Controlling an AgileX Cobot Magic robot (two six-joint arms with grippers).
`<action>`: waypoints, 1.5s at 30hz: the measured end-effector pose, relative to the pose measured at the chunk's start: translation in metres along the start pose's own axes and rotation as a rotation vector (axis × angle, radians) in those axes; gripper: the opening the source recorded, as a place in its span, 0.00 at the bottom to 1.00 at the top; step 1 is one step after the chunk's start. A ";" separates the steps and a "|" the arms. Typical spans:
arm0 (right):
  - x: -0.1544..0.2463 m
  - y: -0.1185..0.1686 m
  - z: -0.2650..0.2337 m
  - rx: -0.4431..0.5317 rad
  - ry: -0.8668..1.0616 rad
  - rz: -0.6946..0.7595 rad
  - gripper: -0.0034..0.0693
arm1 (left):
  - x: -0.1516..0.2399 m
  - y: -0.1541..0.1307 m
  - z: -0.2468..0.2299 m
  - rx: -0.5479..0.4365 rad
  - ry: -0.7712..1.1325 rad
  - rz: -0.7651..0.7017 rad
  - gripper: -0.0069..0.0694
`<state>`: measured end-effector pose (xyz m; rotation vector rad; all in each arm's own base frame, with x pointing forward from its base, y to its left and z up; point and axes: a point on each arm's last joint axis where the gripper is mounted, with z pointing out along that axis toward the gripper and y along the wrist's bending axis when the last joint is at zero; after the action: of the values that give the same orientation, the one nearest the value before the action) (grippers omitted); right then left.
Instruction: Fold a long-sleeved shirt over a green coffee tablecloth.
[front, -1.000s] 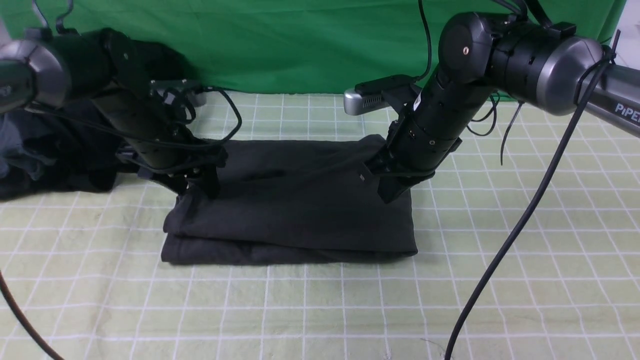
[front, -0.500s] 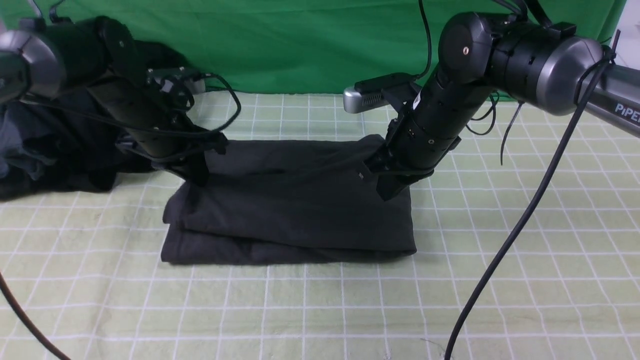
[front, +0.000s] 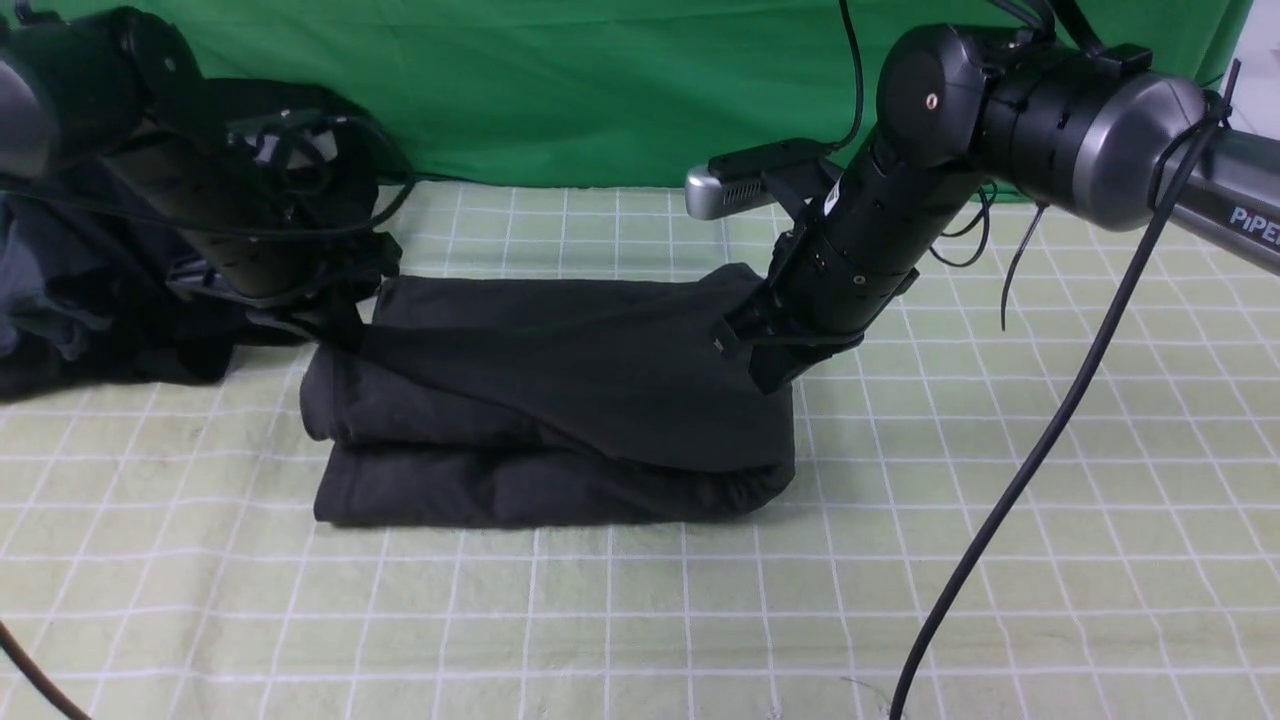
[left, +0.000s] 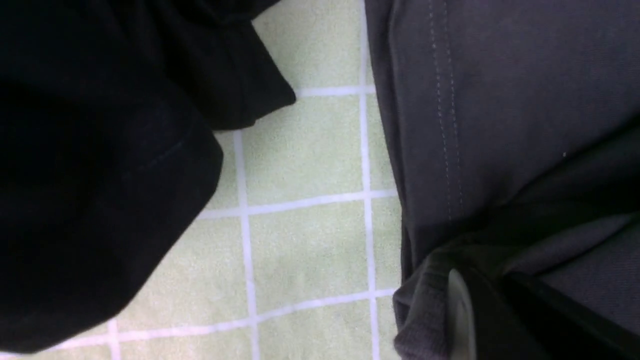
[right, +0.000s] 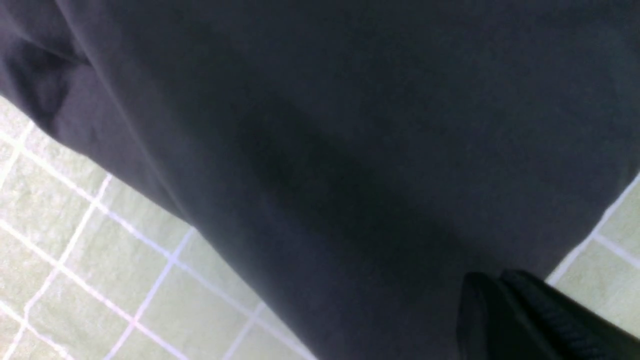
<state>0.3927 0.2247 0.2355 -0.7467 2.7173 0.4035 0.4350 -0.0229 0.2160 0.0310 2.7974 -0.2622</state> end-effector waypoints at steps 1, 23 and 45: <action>0.000 0.000 0.000 -0.001 0.004 0.000 0.07 | 0.000 0.000 0.002 -0.001 0.004 0.018 0.18; 0.013 0.002 -0.001 -0.024 0.145 -0.001 0.10 | 0.048 -0.010 -0.058 0.007 0.207 0.033 0.14; 0.016 0.003 -0.001 -0.031 0.171 -0.007 0.12 | 0.056 -0.004 0.004 0.080 0.195 0.074 0.67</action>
<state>0.3782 0.2195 0.2319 -0.8346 2.8721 0.3971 0.3834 -0.0282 0.1952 0.1882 2.9696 -0.3708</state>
